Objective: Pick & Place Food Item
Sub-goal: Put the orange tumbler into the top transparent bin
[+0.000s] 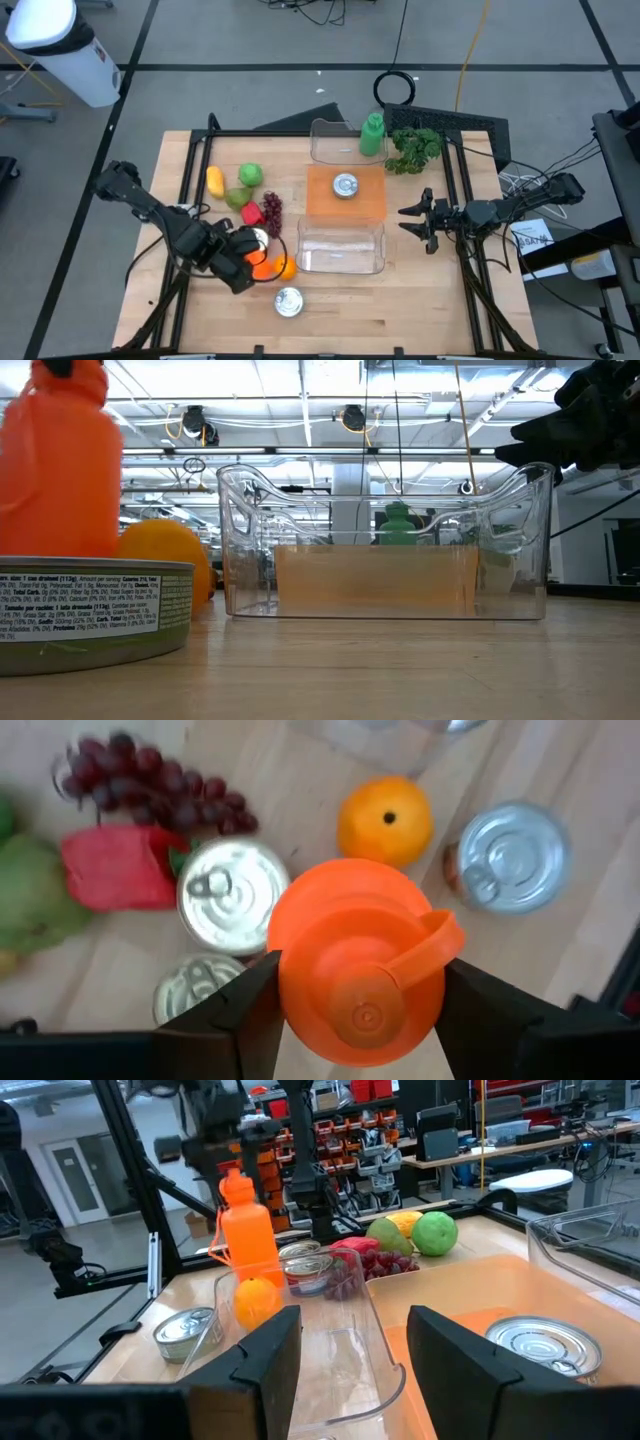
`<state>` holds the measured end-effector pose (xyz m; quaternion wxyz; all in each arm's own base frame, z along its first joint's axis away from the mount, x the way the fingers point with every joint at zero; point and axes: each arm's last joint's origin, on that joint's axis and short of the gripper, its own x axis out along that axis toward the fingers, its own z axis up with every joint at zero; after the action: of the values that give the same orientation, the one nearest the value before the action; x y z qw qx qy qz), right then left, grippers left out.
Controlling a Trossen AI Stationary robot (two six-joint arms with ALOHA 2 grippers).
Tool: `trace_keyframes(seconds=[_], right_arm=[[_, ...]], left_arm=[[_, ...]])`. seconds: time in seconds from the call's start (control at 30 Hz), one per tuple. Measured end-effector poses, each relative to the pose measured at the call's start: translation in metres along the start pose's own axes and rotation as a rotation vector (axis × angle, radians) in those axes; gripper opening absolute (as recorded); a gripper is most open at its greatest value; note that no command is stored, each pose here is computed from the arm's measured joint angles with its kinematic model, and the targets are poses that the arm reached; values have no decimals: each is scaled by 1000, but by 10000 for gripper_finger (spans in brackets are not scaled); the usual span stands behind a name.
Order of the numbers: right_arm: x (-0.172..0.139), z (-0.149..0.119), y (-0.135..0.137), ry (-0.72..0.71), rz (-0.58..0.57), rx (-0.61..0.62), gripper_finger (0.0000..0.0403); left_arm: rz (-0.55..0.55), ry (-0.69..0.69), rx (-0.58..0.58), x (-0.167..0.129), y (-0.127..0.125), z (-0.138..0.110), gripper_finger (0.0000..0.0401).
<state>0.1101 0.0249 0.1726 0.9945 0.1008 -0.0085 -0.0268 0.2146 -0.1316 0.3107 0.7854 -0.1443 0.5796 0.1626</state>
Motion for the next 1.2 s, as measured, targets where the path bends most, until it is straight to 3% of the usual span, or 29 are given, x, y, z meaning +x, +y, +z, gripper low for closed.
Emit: trace_keyframes(seconds=[0.2, 0.43, 0.63, 0.83, 1.03, 1.2], right_arm=[[0, 0, 0, 0, -1, 0, 169], [1, 1, 0, -13, -20, 3, 169], [8, 11, 5, -121, 0, 4, 181], [28, 22, 16, -80, 31, -112, 279], [71, 40, 32, 12, -21, -231, 387], [112, 42, 37, 84, -97, -321, 388]], left_arm=[[-4, -118, 18, -49, 13, 20, 216], [18, -418, 103, -82, 28, 64, 216], [-74, -537, 271, -67, 29, 116, 216], [-112, -504, 377, -30, 28, 154, 216], [-123, -535, 407, -10, 28, 176, 216], [-130, -585, 425, -12, 27, 181, 216]])
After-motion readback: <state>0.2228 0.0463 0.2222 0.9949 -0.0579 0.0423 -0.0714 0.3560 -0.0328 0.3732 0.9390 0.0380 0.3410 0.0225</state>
